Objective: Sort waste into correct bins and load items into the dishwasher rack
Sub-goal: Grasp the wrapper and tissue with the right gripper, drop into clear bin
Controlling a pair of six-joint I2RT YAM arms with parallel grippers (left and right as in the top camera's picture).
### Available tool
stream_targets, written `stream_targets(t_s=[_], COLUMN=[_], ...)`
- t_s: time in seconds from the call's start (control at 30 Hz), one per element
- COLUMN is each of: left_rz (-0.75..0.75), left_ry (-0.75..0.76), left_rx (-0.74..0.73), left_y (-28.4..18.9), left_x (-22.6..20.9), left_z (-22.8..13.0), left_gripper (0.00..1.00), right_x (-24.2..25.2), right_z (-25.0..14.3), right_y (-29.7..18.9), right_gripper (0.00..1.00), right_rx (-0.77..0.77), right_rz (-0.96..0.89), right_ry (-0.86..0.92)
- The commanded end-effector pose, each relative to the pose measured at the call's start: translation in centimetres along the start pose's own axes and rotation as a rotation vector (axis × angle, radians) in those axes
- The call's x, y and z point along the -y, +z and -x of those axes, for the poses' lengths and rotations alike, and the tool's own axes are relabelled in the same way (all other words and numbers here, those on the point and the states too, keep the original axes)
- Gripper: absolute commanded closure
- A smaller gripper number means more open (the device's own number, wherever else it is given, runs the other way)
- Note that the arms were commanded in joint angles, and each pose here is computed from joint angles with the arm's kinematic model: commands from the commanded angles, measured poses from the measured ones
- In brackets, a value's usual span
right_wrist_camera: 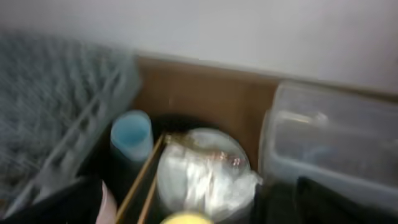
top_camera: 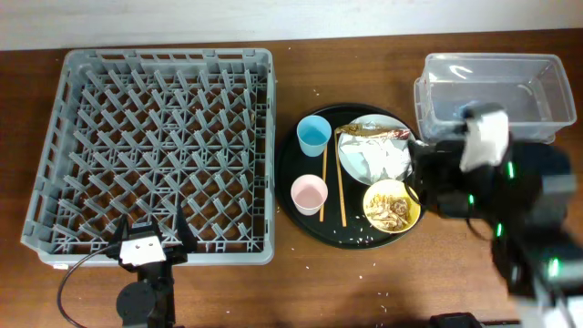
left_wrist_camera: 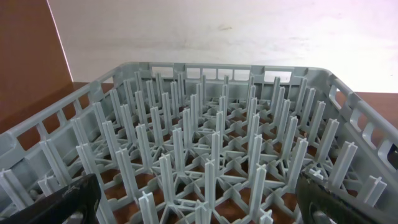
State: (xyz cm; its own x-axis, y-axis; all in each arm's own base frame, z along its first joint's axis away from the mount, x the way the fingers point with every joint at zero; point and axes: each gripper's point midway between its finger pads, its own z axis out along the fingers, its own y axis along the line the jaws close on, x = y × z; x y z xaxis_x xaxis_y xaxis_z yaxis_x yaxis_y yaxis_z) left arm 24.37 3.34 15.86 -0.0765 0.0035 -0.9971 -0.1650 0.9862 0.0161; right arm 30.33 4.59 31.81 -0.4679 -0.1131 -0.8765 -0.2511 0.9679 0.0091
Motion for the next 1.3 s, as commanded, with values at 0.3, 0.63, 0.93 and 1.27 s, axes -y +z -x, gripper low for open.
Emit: stream_targets(t_s=[0.3, 0.63, 0.93, 1.27], left_rz=[-0.003, -0.003, -0.003, -0.003], left_ry=[0.019, 0.018, 0.019, 0.019], left_rx=[0.002, 0.002, 0.002, 0.002], left_y=[0.0, 0.0, 0.0, 0.0], left_x=[0.0, 0.0, 0.0, 0.0], left_z=[-0.1, -0.1, -0.1, -0.1], left_gripper=[0.0, 0.0, 0.0, 0.0], right_x=[3.3, 1.6, 0.7, 0.2], right_z=[-7.6, -11.4, -14.1, -19.5], right_y=[21.8, 23.3, 25.2, 27.5], right_gripper=[0.01, 0.01, 0.01, 0.02], right_rx=[-0.49, -0.595, -0.637, -0.752], right_rz=[0.152, 0.221, 0.289, 0.328], right_ry=[-0.387, -0.258, -0.325, -0.295])
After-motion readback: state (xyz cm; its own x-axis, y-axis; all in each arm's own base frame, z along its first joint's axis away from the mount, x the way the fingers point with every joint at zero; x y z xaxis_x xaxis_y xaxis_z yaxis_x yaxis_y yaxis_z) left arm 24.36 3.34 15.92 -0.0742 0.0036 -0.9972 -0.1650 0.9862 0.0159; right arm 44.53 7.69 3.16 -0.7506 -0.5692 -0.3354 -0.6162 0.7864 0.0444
